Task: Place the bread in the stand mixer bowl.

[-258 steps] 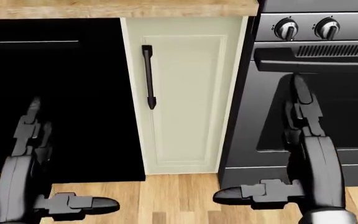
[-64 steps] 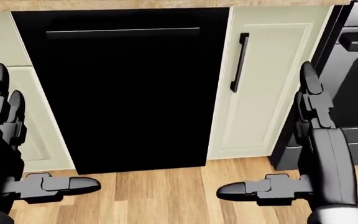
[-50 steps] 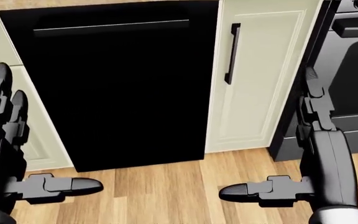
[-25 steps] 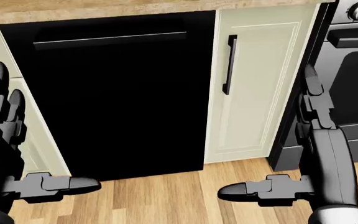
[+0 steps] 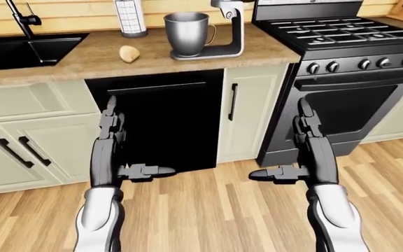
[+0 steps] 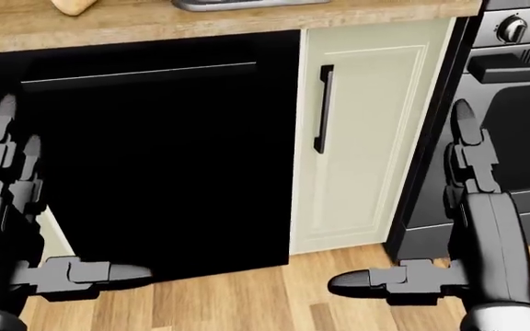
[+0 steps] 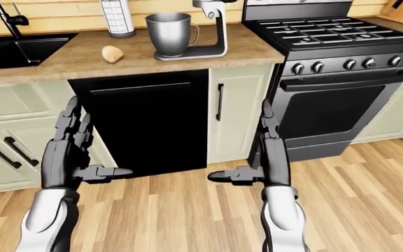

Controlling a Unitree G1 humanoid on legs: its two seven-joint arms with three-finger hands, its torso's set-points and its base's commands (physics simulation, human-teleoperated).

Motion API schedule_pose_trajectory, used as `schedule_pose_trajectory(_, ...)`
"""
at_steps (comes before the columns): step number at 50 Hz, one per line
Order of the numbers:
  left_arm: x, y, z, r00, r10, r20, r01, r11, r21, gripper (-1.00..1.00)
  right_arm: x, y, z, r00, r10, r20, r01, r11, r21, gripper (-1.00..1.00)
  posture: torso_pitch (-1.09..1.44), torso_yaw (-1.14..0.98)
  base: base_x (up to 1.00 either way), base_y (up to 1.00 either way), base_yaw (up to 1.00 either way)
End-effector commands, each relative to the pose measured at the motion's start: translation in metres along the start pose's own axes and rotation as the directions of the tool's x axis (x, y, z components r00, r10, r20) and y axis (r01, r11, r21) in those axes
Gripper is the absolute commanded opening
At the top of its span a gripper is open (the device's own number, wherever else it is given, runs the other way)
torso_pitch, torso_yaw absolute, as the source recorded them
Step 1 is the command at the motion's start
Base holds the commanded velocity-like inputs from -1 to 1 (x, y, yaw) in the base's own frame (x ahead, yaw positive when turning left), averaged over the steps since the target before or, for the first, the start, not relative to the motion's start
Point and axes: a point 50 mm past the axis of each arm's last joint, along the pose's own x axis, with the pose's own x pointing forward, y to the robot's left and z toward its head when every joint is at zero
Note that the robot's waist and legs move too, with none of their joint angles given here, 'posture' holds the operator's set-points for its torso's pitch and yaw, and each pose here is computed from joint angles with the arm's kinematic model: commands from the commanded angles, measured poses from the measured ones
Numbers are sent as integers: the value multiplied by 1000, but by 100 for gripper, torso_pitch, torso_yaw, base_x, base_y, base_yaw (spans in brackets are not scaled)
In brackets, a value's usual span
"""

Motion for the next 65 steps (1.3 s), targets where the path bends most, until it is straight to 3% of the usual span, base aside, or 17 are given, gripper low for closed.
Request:
schedule_pose_trajectory(1,1,5,19,995,24,99,-26,1000,16,100,-1,2,18,995,7,104,-8,1000,8,100,0,0,10,0,0)
schedule_pose_trajectory(36,1,10,24,992,41,117,-44,999,18,100,-2,2,20,994,10,109,-10,1000,3,100,0,0,10,0,0)
schedule_pose_trajectory(65,1,26,46,978,112,178,-125,990,62,100,-2,3,22,993,13,116,-13,1000,1,100,0,0,10,0,0)
